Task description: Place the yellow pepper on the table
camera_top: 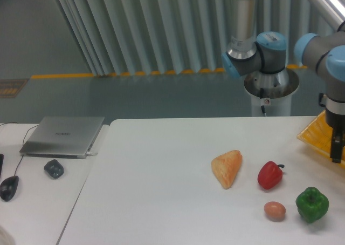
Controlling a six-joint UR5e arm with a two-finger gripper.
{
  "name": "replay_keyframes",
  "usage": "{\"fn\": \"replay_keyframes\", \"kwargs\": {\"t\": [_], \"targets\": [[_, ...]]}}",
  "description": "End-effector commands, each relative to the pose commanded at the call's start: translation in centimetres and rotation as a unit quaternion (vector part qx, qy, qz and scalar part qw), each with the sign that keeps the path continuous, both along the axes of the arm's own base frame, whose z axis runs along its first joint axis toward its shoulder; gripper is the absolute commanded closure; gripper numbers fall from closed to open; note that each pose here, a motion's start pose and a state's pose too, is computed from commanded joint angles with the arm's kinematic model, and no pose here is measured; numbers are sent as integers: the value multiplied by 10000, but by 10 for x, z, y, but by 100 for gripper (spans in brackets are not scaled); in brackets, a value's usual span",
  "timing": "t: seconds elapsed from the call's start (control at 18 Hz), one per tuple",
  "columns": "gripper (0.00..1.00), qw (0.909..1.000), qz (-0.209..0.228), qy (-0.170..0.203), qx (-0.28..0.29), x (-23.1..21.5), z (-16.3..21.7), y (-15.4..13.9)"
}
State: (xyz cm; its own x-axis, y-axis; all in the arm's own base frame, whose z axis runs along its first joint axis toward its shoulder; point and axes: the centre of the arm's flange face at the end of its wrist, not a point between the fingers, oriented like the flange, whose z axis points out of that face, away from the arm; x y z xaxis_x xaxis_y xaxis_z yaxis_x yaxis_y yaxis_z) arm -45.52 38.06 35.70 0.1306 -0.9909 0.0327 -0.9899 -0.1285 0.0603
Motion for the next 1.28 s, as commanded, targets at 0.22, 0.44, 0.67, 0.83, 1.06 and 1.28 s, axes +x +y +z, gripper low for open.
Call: {"fn": "replay_keyframes", "kwargs": {"t": [0.22, 0.44, 0.67, 0.83, 1.06, 1.28], "targets": [[0, 9993, -351, -56, -95, -22, -7, -21], [0, 9972, -601, -142, -415, -32, -25, -34], [0, 9968, -603, -218, -476, -35, -35, -35], [0, 9967, -598, -285, -468, -32, -40, -34], [0, 9966, -599, -306, -476, -31, -41, -34], [0, 9963, -593, -360, -498, -28, -48, -33]]}}
